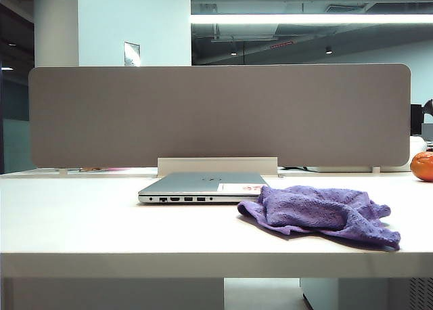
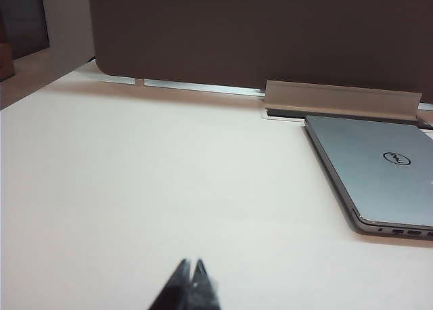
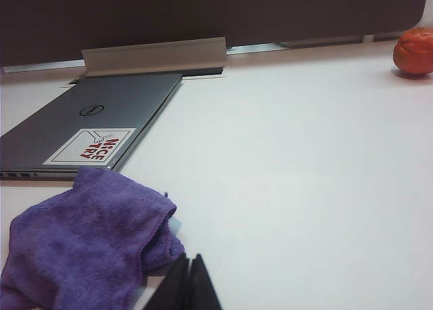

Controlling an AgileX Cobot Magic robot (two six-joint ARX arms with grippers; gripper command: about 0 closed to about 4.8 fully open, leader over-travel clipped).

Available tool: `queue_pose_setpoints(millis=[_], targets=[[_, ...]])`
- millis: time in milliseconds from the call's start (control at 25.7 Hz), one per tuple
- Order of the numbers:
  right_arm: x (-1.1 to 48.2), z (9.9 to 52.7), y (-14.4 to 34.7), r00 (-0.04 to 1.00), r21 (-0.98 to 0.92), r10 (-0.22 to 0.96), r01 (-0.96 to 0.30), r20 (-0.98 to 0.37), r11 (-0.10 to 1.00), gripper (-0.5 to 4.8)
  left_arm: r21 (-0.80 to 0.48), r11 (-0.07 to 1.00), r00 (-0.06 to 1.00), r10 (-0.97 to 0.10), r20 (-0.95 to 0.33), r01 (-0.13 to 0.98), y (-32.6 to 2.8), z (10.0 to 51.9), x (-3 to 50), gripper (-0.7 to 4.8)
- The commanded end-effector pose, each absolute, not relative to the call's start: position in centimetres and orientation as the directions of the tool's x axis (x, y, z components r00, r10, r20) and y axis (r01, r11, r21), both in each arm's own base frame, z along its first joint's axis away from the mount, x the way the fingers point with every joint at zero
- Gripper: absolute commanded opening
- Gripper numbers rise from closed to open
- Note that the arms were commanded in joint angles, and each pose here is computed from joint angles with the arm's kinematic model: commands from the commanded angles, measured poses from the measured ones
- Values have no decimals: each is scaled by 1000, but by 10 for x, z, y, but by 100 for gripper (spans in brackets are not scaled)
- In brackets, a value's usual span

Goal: Pick up the purple rag and put it over the laptop.

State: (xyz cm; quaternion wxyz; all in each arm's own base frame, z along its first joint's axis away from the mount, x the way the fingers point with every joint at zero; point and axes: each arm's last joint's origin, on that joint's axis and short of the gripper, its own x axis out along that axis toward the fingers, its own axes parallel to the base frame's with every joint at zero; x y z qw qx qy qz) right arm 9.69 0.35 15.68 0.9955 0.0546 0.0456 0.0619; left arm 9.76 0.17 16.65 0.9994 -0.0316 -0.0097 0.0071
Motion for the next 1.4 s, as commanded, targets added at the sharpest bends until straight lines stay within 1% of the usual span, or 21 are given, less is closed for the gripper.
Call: queue_pose_setpoints(millis=[39, 817, 934, 1012, 1168, 1246, 1401], targets=[[97, 157, 3, 990, 110, 123, -114, -77, 987, 22, -60, 998, 1000, 14, 27, -13, 2, 168, 97, -6], [97, 157, 3, 989, 119, 123, -114, -76, 986, 22, -60, 998, 999, 22, 25, -21, 2, 168, 97, -6], [97, 157, 4, 986, 147, 151, -139, -77, 979, 22, -60, 998, 999, 22, 25, -21, 2, 168, 97, -6], [97, 156, 6, 973, 208, 219, -198, -80, 958, 22, -60, 998, 999, 22, 25, -21, 2, 168, 97, -6], [96, 152, 8, 950, 224, 290, -259, -118, 939, 22, -60, 998, 999, 22, 24, -21, 2, 168, 97, -6], [95, 150, 9, 939, 238, 314, -275, -144, 932, 22, -60, 998, 999, 22, 23, -21, 2, 168, 97, -6], [95, 150, 9, 938, 260, 314, -271, -144, 927, 22, -60, 998, 1000, 22, 17, -21, 2, 167, 97, -6]])
